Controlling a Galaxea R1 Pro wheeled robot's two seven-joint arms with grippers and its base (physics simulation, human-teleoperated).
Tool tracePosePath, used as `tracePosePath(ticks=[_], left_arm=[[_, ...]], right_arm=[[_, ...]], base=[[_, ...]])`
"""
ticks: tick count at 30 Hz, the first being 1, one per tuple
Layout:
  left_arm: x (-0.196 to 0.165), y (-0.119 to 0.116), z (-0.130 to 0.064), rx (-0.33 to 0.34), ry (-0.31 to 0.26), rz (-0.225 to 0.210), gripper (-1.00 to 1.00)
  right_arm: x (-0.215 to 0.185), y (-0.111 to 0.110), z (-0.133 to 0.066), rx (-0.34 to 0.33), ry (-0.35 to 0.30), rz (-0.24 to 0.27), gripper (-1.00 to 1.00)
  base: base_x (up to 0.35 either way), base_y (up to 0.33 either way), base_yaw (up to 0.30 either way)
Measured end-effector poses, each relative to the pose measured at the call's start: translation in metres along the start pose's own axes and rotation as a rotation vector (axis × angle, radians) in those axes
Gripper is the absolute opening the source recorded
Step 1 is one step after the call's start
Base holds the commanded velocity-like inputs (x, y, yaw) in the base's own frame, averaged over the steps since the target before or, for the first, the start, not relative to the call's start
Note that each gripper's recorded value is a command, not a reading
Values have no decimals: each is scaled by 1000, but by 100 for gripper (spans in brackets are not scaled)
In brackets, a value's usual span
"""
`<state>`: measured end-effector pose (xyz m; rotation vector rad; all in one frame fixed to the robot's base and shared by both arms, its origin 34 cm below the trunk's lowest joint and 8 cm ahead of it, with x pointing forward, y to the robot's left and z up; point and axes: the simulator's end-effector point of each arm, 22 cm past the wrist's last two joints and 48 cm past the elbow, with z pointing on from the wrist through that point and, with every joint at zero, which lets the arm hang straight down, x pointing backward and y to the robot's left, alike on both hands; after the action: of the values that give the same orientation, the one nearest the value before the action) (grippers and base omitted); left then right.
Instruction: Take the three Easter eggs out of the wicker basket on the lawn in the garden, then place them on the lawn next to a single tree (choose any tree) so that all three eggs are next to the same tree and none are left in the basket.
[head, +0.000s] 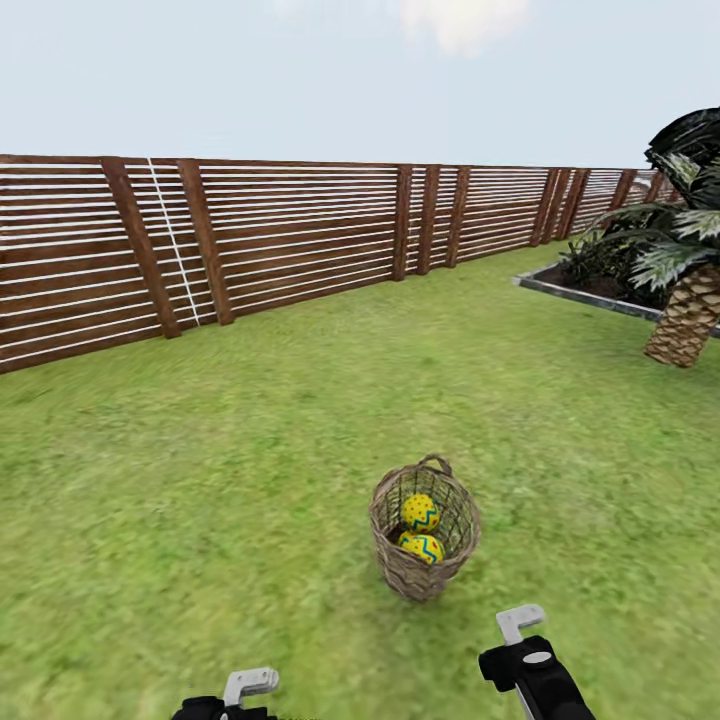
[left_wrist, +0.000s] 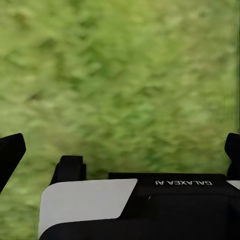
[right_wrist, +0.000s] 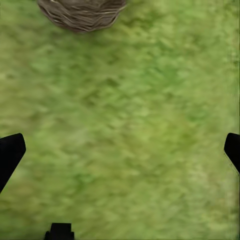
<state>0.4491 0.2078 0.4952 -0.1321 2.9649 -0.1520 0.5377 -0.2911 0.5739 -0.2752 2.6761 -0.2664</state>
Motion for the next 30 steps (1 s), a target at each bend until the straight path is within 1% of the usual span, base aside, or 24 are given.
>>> tracePosePath(ticks=[6, 13, 30], left_arm=[[0, -5, 0, 6, 0, 0, 100], [1, -5, 0, 7, 1, 0, 100], [1, -5, 0, 7, 1, 0, 100]], right_arm=[[0, 0, 0, 0, 1, 0, 100], [12, 2, 4, -4, 26, -4, 100], [13, 2, 4, -4, 30, -4, 100]], base=[[0, -295, 293], [0, -296, 293], [0, -296, 293]])
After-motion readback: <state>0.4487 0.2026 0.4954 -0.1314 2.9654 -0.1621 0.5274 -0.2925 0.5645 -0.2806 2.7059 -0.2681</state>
